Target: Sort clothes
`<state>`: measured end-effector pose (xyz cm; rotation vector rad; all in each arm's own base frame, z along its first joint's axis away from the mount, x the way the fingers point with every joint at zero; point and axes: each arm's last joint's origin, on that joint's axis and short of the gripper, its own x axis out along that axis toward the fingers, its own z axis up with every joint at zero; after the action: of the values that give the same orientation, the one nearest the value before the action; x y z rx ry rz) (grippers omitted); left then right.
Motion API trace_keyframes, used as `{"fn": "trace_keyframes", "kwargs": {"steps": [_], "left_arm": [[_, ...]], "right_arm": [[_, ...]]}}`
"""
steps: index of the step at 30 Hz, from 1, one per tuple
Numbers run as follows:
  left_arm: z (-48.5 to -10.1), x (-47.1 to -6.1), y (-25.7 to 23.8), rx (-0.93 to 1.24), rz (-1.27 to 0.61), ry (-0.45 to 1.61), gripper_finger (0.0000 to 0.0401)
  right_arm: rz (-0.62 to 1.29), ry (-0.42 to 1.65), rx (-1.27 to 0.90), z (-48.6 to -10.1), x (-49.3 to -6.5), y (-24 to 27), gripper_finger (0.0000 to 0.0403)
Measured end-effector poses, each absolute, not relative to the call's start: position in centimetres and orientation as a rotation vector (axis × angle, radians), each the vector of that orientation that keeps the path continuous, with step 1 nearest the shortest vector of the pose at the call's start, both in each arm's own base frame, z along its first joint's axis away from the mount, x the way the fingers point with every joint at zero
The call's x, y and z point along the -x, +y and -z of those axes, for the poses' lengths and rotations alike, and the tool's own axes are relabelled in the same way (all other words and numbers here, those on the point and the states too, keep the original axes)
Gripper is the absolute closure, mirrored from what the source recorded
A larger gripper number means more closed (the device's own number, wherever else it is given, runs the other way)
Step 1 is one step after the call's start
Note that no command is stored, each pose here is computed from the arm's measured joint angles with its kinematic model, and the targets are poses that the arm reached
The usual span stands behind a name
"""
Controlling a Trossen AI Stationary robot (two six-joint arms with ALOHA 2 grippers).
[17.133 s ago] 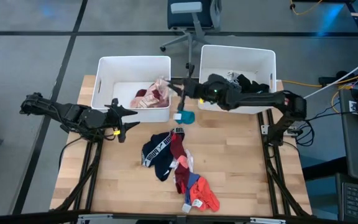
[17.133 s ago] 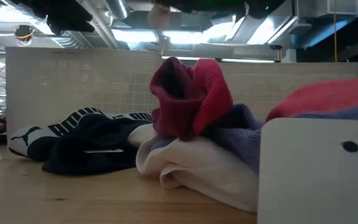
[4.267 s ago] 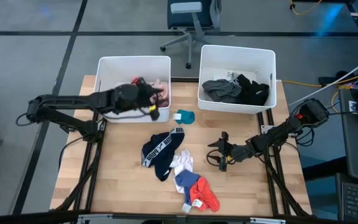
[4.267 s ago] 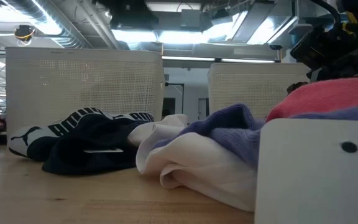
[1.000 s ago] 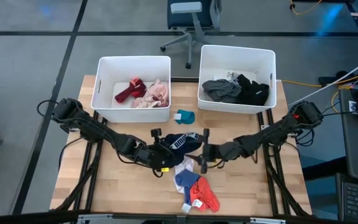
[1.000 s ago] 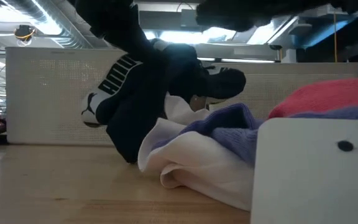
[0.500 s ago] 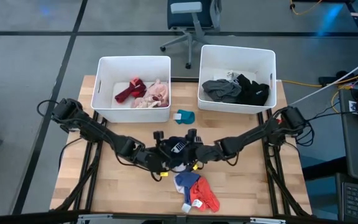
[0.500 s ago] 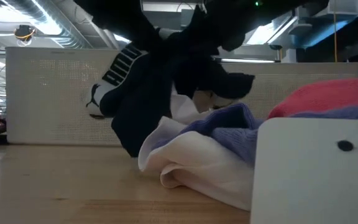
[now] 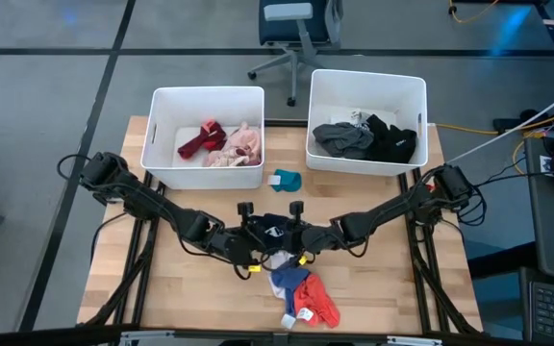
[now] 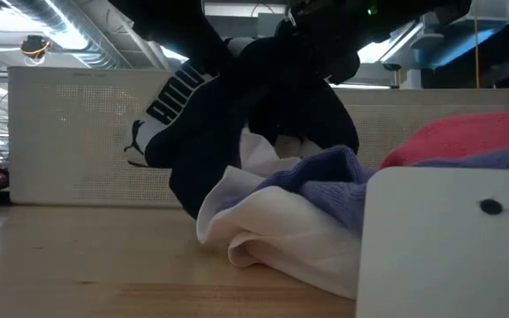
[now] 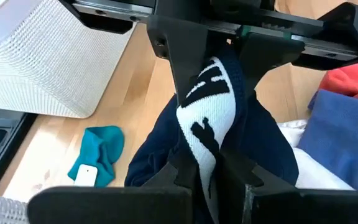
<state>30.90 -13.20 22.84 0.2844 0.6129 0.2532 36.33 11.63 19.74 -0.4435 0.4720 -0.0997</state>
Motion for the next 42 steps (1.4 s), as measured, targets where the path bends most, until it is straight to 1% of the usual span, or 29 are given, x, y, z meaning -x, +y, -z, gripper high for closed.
{"fn": "trace_keyframes", "kwargs": {"steps": [3,7,9,12,16,21,25,28,35,38,42], "left_arm": [[-22.8,-30.9,-13.2,-0.283,-0.255,0.612,0.036],[-22.9,-31.0,-13.1,-0.277,-0.255,0.608,0.0314],[-23.1,-31.0,-13.0,-0.275,-0.255,0.607,0.0286],[-23.9,-30.4,-13.0,-0.268,-0.246,0.594,0.0252],[-25.7,-28.8,-13.2,-0.249,-0.228,0.579,0.0227],[-27.3,-26.3,-13.0,-0.191,-0.236,0.602,0.0221],[-27.1,-25.2,-12.9,-0.186,-0.3,0.642,0.0221],[-26.3,-24.8,-13.1,-0.182,-0.331,0.648,0.0221],[-24.1,-24.5,-12.9,-0.143,-0.353,0.645,0.0221],[-23.3,-24.4,-12.9,-0.102,-0.357,0.625,0.0221],[-22.2,-24.2,-13.1,-0.114,-0.338,0.592,0.0221]], "right_arm": [[0.105,0.473,0.447,-19.7,-36.3,11.6,0.037],[0.11,0.475,0.449,-19.7,-36.3,11.6,0.0339],[0.111,0.474,0.449,-19.8,-36.3,11.6,0.0342],[0.125,0.473,0.467,-20.3,-36.0,11.4,0.036],[0.151,0.457,0.473,-21.9,-35.4,11.1,0.0365],[0.177,0.421,0.46,-24.7,-34.0,10.6,0.0353],[0.228,0.409,0.469,-27.3,-32.2,9.8,0.0362],[0.33,0.381,0.483,-29.8,-30.6,8.5,0.0362],[0.544,0.318,0.461,-34.6,-27.1,3.6,0.0356],[0.651,0.3,0.452,-36.0,-25.9,0.8,0.0358],[0.789,0.296,0.428,-37.0,-24.6,-2.8,0.0355]]}}
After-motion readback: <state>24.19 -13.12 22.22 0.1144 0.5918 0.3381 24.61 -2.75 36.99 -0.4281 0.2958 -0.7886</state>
